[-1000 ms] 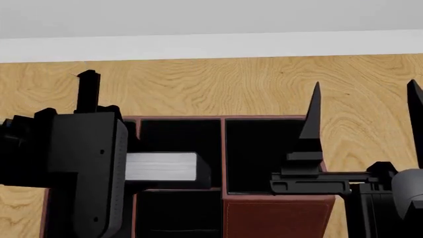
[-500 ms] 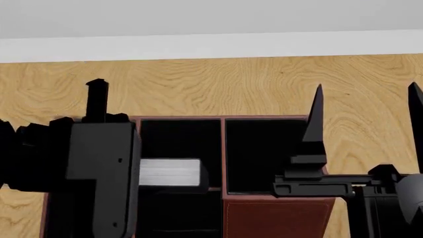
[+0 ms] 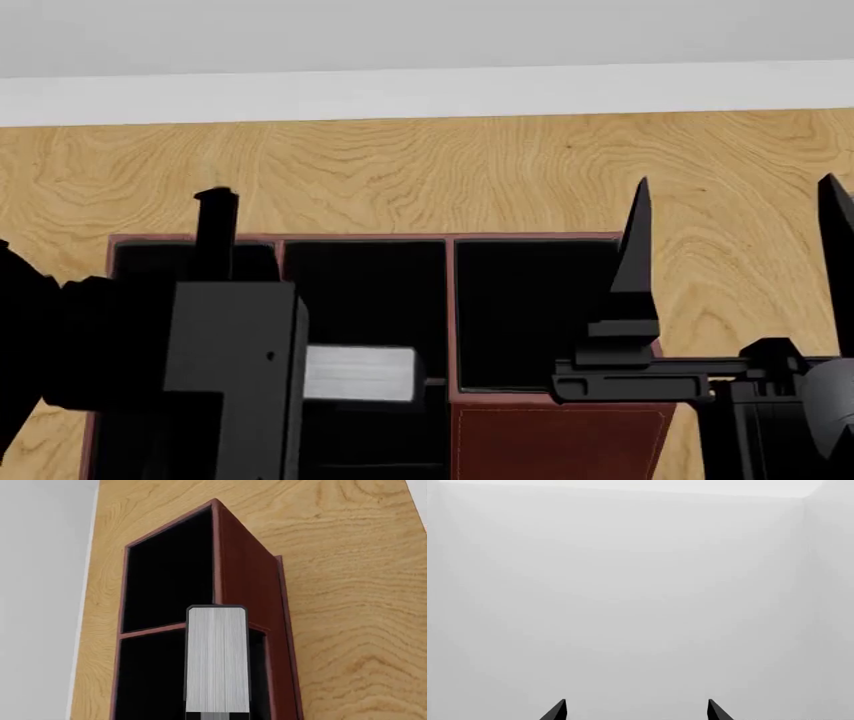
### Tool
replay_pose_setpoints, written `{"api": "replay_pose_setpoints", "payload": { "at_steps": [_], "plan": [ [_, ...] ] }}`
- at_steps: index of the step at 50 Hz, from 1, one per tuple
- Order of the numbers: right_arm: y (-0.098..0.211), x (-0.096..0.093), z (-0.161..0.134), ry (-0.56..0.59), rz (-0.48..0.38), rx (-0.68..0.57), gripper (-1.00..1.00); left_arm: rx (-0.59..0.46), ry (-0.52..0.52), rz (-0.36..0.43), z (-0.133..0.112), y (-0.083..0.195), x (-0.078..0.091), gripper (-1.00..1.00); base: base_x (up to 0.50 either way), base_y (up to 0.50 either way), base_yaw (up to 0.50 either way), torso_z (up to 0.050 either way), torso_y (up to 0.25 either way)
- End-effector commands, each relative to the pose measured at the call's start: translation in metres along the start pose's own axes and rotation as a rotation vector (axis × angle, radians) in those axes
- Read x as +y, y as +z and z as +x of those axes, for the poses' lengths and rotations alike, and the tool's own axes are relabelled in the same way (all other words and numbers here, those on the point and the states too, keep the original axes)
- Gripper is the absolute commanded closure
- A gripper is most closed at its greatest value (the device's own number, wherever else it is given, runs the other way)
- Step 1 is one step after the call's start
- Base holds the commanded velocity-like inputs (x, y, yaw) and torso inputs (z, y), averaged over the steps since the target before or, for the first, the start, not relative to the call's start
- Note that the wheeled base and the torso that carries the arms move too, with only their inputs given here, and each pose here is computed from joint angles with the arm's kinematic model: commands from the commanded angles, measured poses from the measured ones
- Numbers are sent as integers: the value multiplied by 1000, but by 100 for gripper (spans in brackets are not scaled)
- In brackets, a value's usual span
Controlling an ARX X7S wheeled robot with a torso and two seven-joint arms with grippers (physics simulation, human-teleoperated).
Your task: Pick up the book and place it in the back compartment of the caddy.
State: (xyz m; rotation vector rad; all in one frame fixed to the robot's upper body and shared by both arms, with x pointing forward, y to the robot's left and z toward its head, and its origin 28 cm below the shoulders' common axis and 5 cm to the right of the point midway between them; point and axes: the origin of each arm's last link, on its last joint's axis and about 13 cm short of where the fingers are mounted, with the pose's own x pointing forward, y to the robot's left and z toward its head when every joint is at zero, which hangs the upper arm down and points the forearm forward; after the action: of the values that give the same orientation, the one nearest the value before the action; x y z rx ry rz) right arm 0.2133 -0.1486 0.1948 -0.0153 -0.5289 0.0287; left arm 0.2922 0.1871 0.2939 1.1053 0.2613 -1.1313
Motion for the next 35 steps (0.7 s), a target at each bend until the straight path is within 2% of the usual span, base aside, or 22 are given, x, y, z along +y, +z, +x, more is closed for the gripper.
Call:
{"api": "replay_pose_setpoints", "payload": {
  "at_steps": [1, 13, 35],
  "plan": [
    [-3, 0, 0, 3, 5, 3, -100, -15, 59, 9, -1, 2, 1, 100, 0, 0, 0, 0, 0],
    [-4, -1, -1, -2, 7, 8, -100, -64, -10, -63, 3, 1, 3, 100, 0, 0, 0, 0, 1],
    [-7, -1, -1, -3, 7, 16, -100, 26, 10, -61, 11, -8, 16, 100, 0, 0, 0, 0, 1]
  ]
}}
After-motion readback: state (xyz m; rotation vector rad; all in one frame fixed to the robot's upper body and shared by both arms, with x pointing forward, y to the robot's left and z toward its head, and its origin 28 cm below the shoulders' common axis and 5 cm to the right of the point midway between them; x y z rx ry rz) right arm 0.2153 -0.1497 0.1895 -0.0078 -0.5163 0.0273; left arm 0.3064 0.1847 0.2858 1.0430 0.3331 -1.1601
